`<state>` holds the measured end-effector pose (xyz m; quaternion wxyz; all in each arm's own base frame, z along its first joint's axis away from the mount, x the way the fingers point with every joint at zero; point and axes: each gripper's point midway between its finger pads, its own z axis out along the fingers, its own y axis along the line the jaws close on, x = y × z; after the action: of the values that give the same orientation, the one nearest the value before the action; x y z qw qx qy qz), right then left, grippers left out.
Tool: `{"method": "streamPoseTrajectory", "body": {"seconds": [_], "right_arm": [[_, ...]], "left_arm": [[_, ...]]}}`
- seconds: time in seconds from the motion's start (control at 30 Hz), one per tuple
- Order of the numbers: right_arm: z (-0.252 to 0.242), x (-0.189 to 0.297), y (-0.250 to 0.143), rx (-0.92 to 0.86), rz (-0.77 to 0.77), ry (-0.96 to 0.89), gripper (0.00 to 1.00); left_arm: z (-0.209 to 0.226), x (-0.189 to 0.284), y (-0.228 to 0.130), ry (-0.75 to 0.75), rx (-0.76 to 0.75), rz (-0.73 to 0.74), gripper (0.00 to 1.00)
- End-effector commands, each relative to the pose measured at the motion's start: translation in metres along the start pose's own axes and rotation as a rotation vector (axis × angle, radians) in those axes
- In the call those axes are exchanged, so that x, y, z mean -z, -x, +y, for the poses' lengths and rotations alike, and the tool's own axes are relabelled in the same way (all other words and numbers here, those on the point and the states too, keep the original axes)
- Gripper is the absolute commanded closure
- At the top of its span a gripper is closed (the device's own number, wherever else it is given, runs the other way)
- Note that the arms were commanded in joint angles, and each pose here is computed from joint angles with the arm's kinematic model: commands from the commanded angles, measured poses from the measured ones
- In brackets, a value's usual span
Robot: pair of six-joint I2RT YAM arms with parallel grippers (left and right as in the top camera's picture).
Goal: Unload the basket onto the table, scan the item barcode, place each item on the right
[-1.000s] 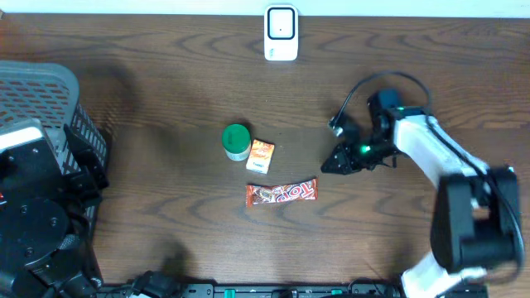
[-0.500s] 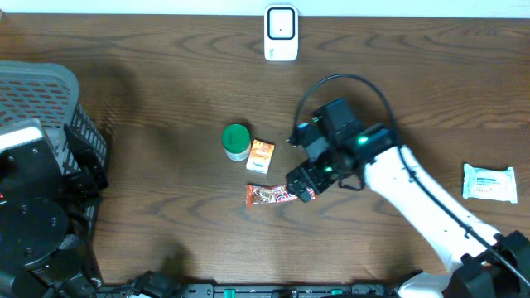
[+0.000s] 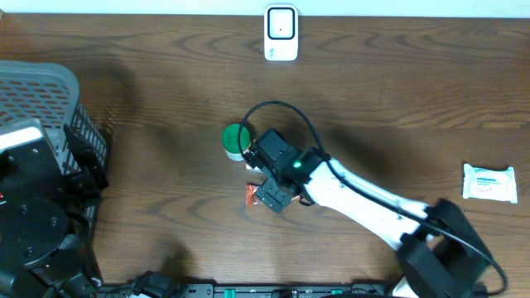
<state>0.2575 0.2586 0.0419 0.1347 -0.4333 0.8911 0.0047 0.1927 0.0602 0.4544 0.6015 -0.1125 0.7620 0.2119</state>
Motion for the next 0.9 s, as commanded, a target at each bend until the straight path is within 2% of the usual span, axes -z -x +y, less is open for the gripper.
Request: {"method": "streamPoseTrajectory", "body": {"seconds": [0.0, 0.23, 0.33, 0.37, 0.4, 0.47, 0.53, 0.6, 0.63, 0.73, 0.87], "right_arm": [[0.012, -0.016, -0.001, 0.041, 0.031, 0.005, 0.04], [0.035, -0.027, 0.010, 0.113, -0.004, 0.017, 0.02], [0.045, -0.033, 0.007, 0.118, 0.009, 0.065, 0.07], [0.048, -0.037, 0.005, 0.118, 0.020, 0.083, 0.12], [0.050, -0.039, 0.003, 0.119, 0.028, 0.092, 0.21], [0.052, -0.046, -0.001, 0.111, 0.050, 0.101, 0.43], [0.053, -0.051, -0.004, 0.106, 0.066, 0.103, 0.72], [0.054, -0.054, -0.003, 0.092, 0.061, 0.102, 0.93], [0.054, -0.054, 0.000, 0.080, 0.052, 0.102, 0.99], [0.054, -0.045, 0.019, 0.007, 0.000, 0.111, 0.99], [0.055, -0.002, 0.063, -0.025, -0.125, 0.208, 0.99]], "left_arm": [[0.001, -0.001, -0.001, 0.013, 0.001, 0.004, 0.16], [0.001, -0.001, -0.001, 0.013, 0.001, 0.004, 0.16], [0.001, -0.001, -0.001, 0.012, 0.001, 0.004, 0.16], [0.001, -0.001, -0.001, 0.013, 0.001, 0.004, 0.16], [0.001, -0.001, -0.001, 0.013, 0.001, 0.004, 0.16], [0.001, -0.001, -0.001, 0.013, 0.001, 0.004, 0.16], [0.001, -0.001, -0.001, 0.012, 0.001, 0.004, 0.16], [0.001, -0.001, -0.001, 0.013, 0.001, 0.004, 0.16], [0.001, -0.001, -0.001, 0.012, 0.001, 0.004, 0.16], [0.001, -0.001, -0.001, 0.013, 0.001, 0.004, 0.16], [0.001, -0.001, -0.001, 0.012, 0.001, 0.004, 0.16]]}}
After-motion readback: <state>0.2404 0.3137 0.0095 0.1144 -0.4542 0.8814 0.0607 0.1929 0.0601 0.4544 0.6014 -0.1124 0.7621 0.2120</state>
